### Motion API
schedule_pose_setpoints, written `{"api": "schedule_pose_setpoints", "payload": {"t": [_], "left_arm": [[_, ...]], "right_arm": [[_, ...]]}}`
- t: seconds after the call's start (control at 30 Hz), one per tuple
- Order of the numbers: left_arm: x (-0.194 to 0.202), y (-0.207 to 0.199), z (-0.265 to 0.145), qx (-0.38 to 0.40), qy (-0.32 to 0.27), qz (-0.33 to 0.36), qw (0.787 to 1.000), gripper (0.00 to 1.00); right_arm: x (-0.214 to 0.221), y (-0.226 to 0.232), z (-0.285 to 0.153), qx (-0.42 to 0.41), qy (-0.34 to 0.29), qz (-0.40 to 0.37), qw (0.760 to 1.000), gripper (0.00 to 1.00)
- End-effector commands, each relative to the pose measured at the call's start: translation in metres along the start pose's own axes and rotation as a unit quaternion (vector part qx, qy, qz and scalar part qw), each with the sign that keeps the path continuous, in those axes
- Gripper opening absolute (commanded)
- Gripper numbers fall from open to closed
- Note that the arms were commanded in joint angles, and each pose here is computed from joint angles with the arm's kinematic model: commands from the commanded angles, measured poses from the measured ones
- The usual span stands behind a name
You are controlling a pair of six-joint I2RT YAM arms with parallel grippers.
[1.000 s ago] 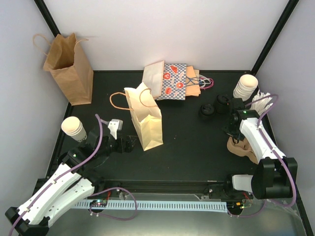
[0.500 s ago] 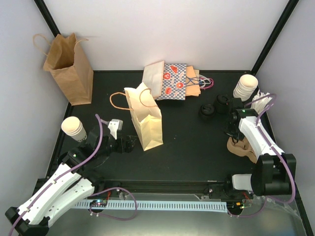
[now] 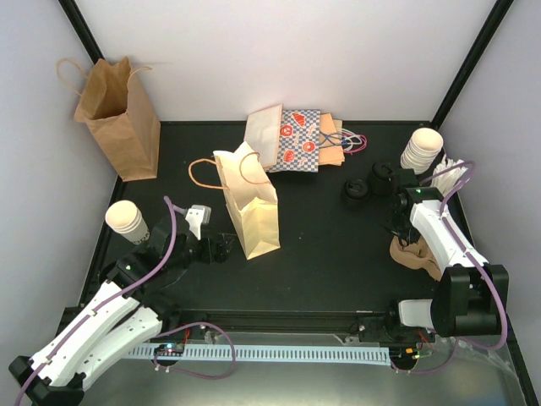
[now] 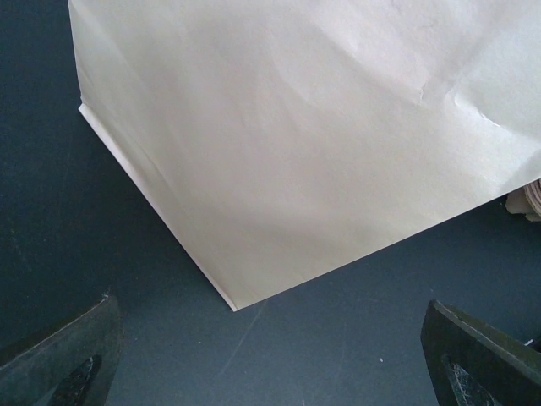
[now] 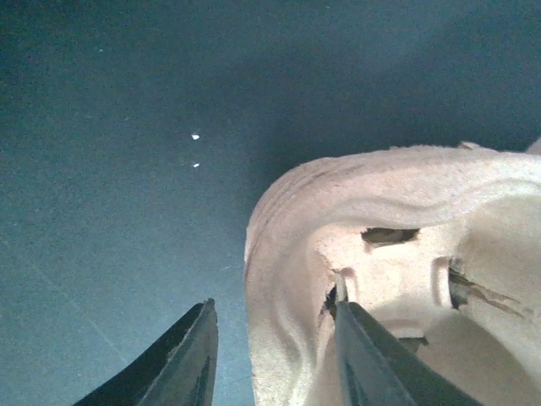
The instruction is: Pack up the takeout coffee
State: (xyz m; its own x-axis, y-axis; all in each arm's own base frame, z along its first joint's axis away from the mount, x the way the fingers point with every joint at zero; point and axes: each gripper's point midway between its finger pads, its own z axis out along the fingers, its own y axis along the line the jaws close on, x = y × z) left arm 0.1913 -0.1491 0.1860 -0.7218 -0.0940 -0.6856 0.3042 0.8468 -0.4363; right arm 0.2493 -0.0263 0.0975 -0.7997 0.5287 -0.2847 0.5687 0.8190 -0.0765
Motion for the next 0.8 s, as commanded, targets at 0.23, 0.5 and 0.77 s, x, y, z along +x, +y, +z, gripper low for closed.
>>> {"api": "schedule_pose_setpoints", "payload": {"t": [0.23,0.5,0.77], "left_arm": [[-0.010,-0.009,-0.006,0.017,-0.015,0.011,1.000,0.99],[-0.011,-0.010,-0.007,0.018,-0.016,0.012,1.000,0.99],[-0.011,-0.010,-0.006,0.018,-0.016,0.012,1.000,0.99]], "right_arm": [[-0.001,-0.016,0.003,0.056,0.005,0.013,0.998,0.48],[0.000,-0.016,-0.001,0.054,0.004,0.012,0.998,0.31],[-0.004,-0.012,-0.016,0.037,-0.006,0.009,0.999,0.26]]}}
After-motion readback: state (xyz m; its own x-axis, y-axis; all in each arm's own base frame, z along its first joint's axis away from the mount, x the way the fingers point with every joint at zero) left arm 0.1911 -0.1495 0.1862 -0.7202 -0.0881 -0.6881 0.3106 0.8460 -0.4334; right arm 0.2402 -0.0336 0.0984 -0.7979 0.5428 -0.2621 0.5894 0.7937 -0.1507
